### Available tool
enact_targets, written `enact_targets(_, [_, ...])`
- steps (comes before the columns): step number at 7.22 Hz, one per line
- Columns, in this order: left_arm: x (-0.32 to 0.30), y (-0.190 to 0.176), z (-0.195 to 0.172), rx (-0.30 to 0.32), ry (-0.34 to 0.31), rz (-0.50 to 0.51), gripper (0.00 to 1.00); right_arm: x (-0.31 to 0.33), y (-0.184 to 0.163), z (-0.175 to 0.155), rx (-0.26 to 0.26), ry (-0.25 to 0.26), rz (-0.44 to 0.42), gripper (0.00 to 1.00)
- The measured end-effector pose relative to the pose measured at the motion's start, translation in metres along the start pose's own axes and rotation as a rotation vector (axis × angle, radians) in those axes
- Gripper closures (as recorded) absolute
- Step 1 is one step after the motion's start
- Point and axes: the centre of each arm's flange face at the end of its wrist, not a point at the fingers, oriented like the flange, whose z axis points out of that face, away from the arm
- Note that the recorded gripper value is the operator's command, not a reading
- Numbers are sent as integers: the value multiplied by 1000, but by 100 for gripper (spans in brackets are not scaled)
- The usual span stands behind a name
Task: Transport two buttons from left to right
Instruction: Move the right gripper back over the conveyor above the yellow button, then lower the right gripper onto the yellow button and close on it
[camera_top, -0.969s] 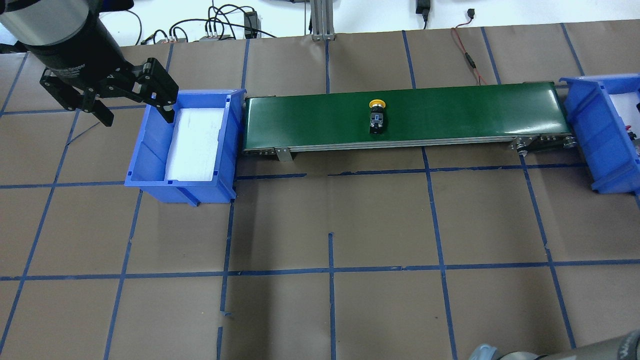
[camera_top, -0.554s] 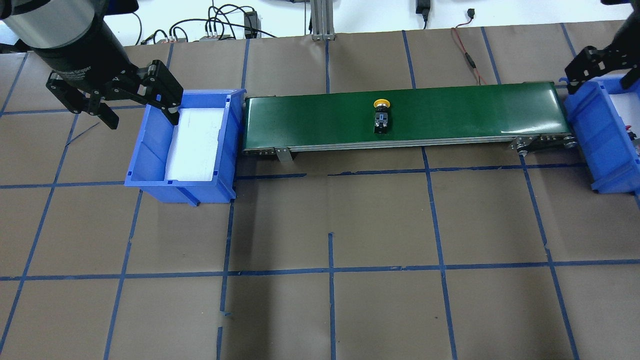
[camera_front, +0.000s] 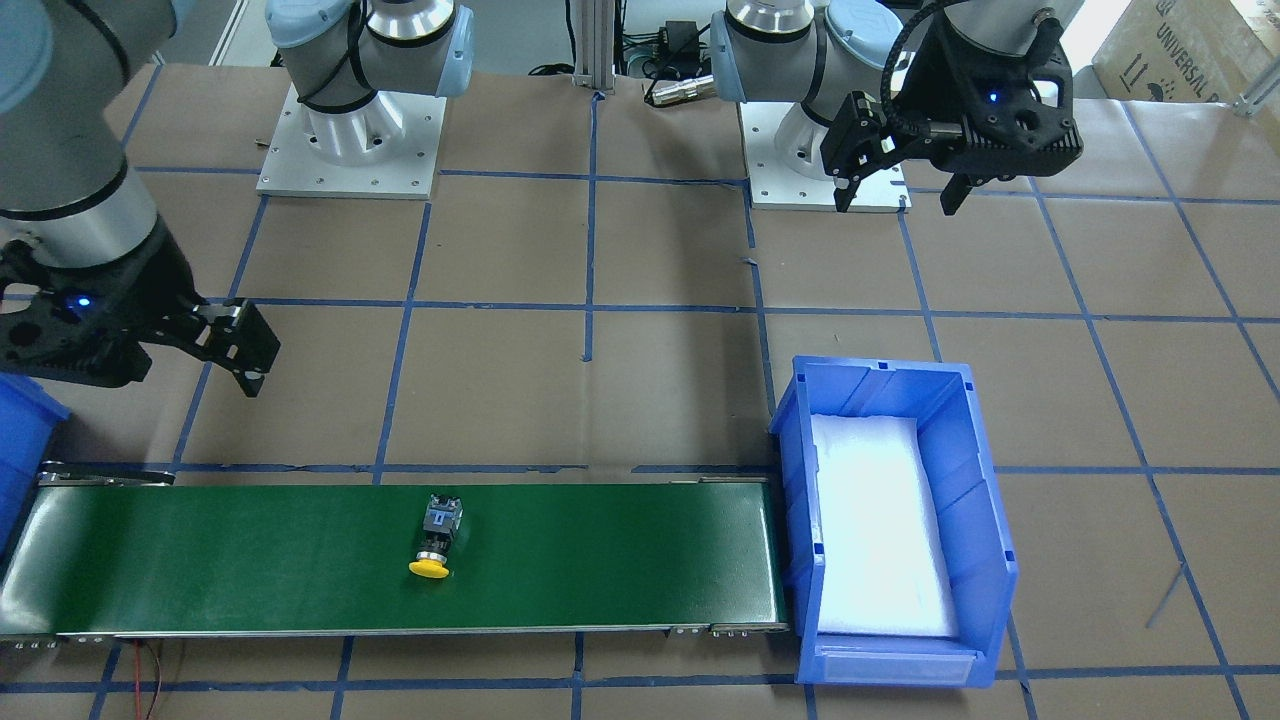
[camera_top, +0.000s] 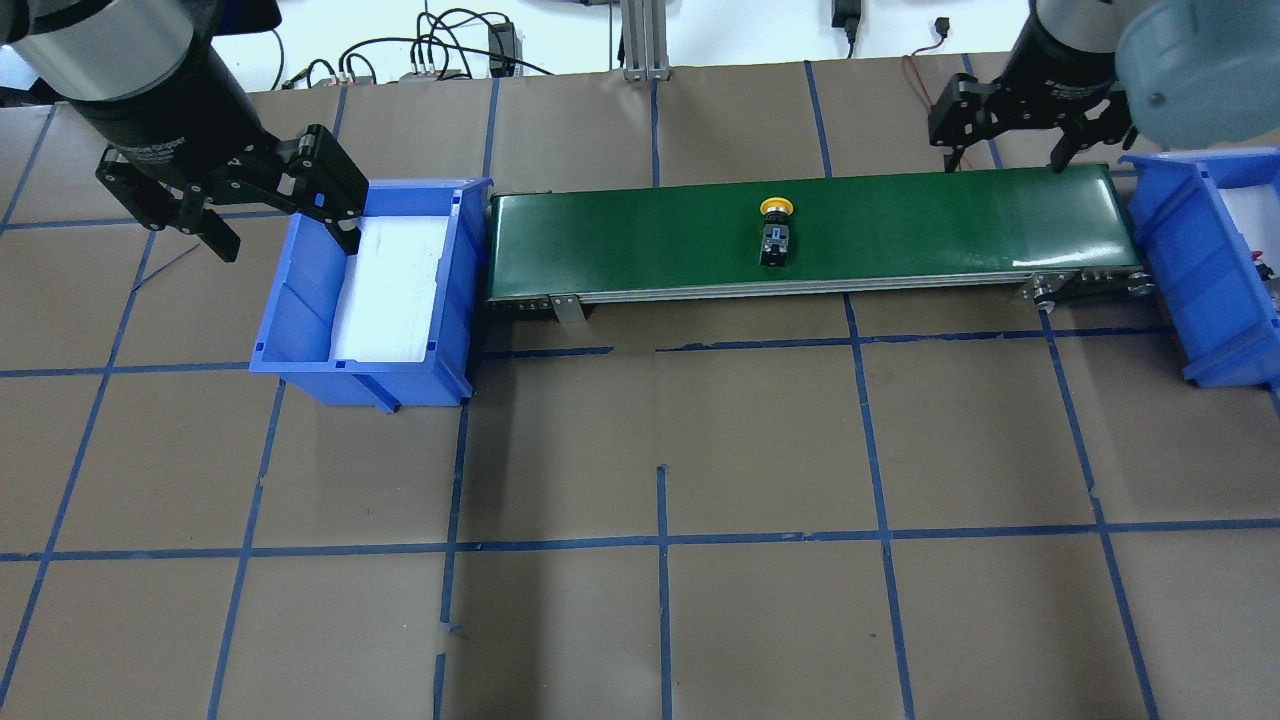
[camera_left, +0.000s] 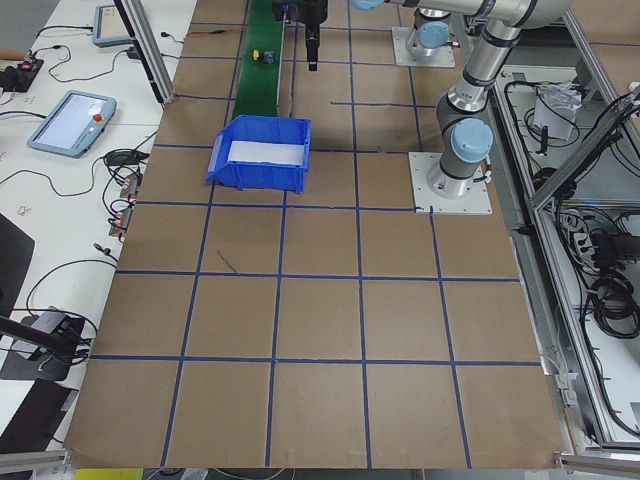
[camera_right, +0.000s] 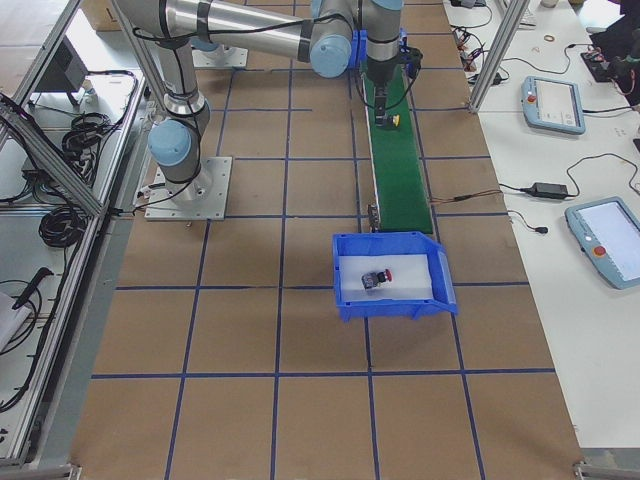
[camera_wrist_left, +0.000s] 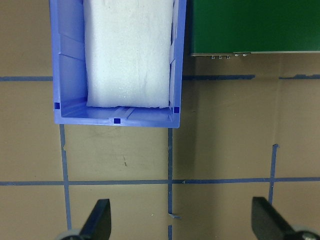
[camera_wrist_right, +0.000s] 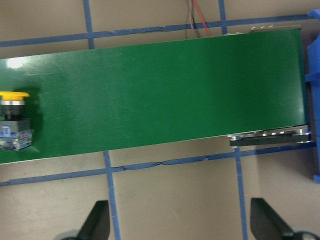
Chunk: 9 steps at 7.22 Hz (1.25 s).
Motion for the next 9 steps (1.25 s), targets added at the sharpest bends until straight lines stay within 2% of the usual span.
enact_targets(5, [0, 0, 0, 2, 0, 1, 0, -21, -1, 7, 19, -9, -7, 0])
enact_targets(7, [0, 0, 1, 2, 1, -2, 0, -26, -18, 33, 40, -26, -15, 0])
enact_targets(9, [0, 0, 1, 2, 0, 1, 0, -35, -31, 64, 27, -79, -24, 0])
